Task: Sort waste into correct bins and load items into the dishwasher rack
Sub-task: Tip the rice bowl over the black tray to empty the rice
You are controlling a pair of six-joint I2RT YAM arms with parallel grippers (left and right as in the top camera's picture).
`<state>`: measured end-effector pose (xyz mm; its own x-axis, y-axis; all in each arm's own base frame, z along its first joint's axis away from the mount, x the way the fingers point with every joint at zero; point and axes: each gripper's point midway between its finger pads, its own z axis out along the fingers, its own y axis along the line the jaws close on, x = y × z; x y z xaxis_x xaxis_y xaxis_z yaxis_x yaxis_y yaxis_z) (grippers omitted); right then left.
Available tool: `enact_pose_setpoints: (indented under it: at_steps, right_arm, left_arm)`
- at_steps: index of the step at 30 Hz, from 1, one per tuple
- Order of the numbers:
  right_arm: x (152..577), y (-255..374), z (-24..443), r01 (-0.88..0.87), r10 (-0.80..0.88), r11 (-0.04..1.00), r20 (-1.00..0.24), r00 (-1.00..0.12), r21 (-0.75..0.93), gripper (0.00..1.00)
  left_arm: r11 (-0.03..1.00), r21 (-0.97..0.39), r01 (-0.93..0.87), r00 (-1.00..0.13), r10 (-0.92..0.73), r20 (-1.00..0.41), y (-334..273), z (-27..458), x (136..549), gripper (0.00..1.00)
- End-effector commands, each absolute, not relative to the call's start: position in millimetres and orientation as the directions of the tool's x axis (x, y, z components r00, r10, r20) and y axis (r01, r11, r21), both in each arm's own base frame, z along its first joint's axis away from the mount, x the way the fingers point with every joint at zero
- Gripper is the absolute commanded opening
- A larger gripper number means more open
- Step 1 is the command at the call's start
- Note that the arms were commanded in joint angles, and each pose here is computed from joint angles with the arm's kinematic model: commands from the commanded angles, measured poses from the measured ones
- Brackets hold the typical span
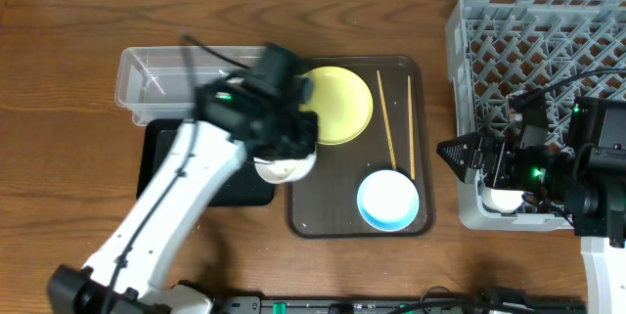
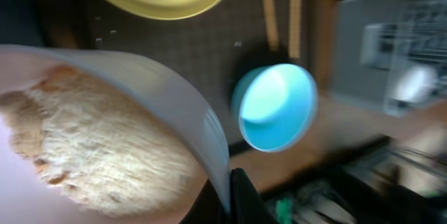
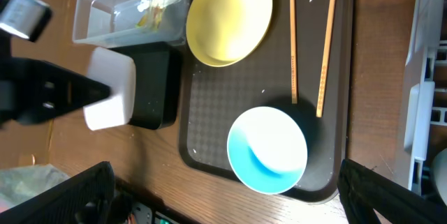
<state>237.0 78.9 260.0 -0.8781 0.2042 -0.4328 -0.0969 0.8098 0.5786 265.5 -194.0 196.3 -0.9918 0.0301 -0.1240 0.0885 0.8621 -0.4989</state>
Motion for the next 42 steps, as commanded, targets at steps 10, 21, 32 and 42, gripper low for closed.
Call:
enact_pose_setpoints:
  at_steps: [10,21,32,42]
  right_arm:
    - [236.4,82.5,264.0,-0.113,0.194,0.805,-0.439,-0.877,0.583,0.99]
    - [235.7,82.5,263.5,-0.111,0.195,0.805,-0.436,-0.879,0.583,0.99]
    - [235.6,82.5,263.5,-0.111,0.195,0.804,-0.435,-0.879,0.584,0.99]
    - [234.3,82.7,262.7,-0.107,0.195,0.804,-0.429,-0.882,0.585,0.99]
  left_arm:
    - [0.385,-0.919,0.083,-0.992,-0.053,-0.111,-138.4,199.5,264.7,0.06]
    - [0.161,-0.975,0.151,-0.935,-0.296,-0.194,-85.7,206.9,276.2,0.06]
    - [0.125,-0.973,0.193,-0.921,-0.318,-0.224,-82.1,213.9,278.6,0.06]
    - [0.222,-0.964,0.147,-0.933,-0.293,-0.210,-79.6,179.8,279.3,0.06]
